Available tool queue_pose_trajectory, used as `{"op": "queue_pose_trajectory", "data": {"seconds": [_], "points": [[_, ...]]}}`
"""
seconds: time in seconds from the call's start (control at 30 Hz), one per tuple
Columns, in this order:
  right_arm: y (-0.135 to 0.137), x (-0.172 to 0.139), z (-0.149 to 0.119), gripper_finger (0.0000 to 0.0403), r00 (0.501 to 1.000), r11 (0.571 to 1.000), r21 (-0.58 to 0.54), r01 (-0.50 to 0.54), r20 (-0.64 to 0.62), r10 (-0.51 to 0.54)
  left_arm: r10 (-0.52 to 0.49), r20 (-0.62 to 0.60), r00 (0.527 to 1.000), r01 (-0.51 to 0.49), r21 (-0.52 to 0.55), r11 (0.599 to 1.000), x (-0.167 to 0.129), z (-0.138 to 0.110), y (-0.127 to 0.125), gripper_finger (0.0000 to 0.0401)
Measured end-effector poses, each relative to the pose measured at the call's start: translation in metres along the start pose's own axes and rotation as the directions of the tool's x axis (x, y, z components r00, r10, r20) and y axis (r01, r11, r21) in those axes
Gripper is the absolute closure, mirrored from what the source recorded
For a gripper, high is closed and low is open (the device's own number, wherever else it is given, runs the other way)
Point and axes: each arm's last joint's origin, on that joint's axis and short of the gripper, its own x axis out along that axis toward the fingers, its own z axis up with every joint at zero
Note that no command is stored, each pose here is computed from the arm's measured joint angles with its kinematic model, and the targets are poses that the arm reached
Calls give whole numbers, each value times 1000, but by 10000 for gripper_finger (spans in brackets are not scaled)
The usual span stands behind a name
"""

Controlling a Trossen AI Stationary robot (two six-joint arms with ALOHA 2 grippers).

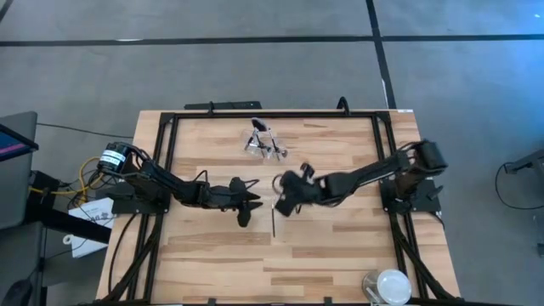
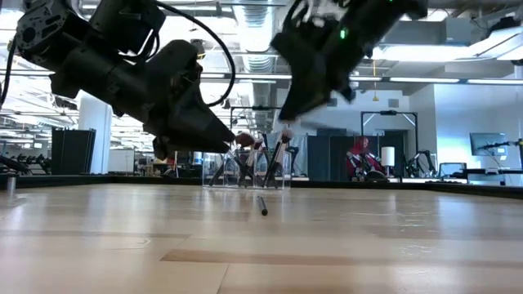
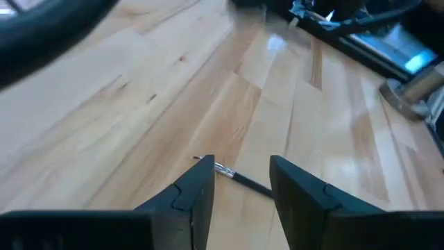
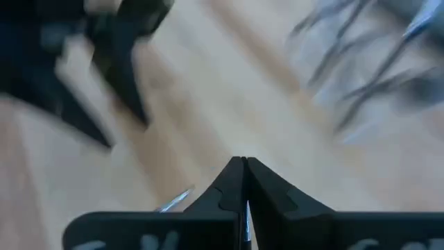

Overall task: Sort items
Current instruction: Put the eyeshadow brush into the transparent organizer

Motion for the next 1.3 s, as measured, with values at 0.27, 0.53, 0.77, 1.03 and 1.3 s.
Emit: {"op": "queue_pose_trajectory", "data": {"seconds": [0.27, 0.53, 0.77, 1.03, 1.3], "points": [[-28, -51, 58, 401, 935, 994, -70, 88, 351, -58, 47, 2, 999, -47, -5, 999, 3, -4, 3, 265], [-50, -31, 101, 402, 687, 946, -321, 31, 695, 214, 40, 9, 999, -40, 14, 999, 2, -4, 1, 265], [-89, 41, 103, 402, 549, 957, -289, -29, 795, 257, 30, 5, 1000, -30, 46, 998, 2, -6, -2, 265], [-122, 112, 90, 403, 494, 987, -150, -64, 854, 161, 31, 5, 1000, -31, 55, 998, 2, -6, -2, 265], [-129, 154, 80, 403, 587, 990, -96, -104, 798, 139, 32, 4, 999, -32, 56, 998, 2, -6, -1, 265]]}}
